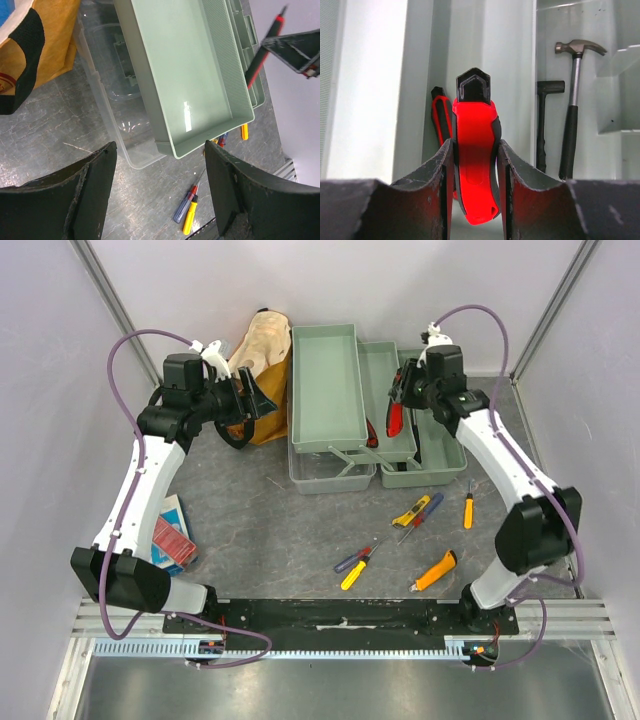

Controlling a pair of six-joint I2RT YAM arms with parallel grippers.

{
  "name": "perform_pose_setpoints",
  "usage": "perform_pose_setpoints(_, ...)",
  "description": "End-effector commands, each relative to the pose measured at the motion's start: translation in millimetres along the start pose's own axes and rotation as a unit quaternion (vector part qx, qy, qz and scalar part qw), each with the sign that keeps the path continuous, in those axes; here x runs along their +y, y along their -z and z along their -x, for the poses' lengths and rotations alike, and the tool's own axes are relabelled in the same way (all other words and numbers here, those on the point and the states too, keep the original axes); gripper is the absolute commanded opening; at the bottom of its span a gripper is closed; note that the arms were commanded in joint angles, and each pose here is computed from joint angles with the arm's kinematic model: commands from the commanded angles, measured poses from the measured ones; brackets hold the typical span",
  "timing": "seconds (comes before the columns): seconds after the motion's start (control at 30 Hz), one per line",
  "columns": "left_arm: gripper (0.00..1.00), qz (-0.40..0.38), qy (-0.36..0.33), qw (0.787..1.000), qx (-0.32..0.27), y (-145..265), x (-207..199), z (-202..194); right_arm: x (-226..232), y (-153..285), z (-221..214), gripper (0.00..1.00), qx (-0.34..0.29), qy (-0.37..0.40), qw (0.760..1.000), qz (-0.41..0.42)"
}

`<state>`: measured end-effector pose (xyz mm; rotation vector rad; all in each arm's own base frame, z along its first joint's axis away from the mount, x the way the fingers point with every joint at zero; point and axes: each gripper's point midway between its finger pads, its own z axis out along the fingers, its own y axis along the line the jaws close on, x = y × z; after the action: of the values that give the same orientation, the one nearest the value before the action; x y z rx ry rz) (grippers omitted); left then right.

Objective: Pack the tool kit

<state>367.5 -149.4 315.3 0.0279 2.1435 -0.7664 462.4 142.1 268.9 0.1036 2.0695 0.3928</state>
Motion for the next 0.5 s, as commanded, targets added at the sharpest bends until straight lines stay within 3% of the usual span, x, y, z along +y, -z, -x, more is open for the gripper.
perform_pose_setpoints(0.0,0.77,-0.013,-0.008,1.000,-0.025,5.4,-9.7,15.2,8.0,-26.8,24.4,0.00,-0.037,0.029,0.999,0.006)
perform_pose_setpoints(0.2,0.77,-0.013,-0.005,1.000,-0.020,2.6,-8.9,14.1,3.6,-70.5,-0.5,0.00,-0.005,0.038,0.999,-0.005)
perform_pose_setpoints(0.47,0.77,-0.009,-0.004,1.000,-0.017,-2.1,-5.3,13.9,36.9,-96.6,-35.8,0.00,0.044,-0.006,0.998,0.046)
